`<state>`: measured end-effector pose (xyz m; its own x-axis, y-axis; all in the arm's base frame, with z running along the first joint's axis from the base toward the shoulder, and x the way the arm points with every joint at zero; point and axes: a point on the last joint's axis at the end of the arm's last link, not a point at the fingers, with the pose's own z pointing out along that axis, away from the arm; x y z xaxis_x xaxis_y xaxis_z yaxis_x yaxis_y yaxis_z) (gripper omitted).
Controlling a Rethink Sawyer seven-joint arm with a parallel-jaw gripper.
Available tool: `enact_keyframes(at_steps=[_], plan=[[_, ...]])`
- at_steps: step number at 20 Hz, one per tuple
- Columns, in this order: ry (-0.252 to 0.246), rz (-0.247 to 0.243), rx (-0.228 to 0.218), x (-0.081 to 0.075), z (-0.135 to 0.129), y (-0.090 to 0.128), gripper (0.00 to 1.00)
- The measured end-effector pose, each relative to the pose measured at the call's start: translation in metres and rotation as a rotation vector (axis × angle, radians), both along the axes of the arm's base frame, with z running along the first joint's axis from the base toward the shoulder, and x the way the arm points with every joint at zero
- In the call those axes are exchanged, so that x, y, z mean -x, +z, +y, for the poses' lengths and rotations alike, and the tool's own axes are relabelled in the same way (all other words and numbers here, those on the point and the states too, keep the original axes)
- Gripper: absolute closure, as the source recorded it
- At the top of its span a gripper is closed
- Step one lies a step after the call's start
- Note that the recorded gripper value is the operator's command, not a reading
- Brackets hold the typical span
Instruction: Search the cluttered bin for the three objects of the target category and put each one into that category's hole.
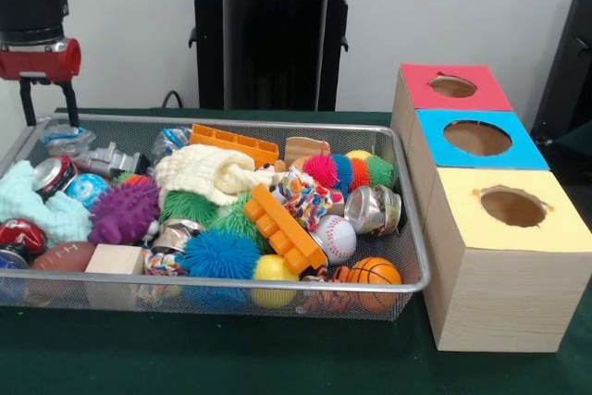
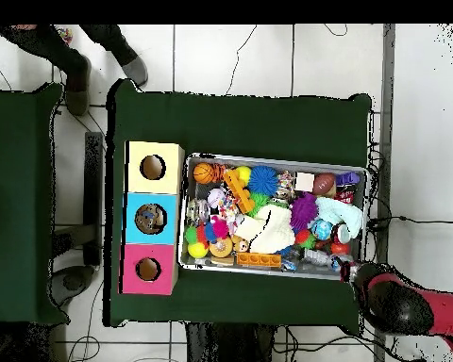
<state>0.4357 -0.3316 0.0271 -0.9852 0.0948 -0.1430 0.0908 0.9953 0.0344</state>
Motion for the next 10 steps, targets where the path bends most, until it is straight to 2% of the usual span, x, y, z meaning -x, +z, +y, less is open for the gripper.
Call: enact_keyframes(at_steps=[5, 9, 10], plan=[[0.014, 0.018, 0.013, 0.018, -0.003, -0.012, 0.00], [0.025, -0.004, 0.026, 0.018, -0.004, -0.014, 0.00], [0.034, -0.025, 0.033, 0.015, -0.003, -0.015, 0.00]])
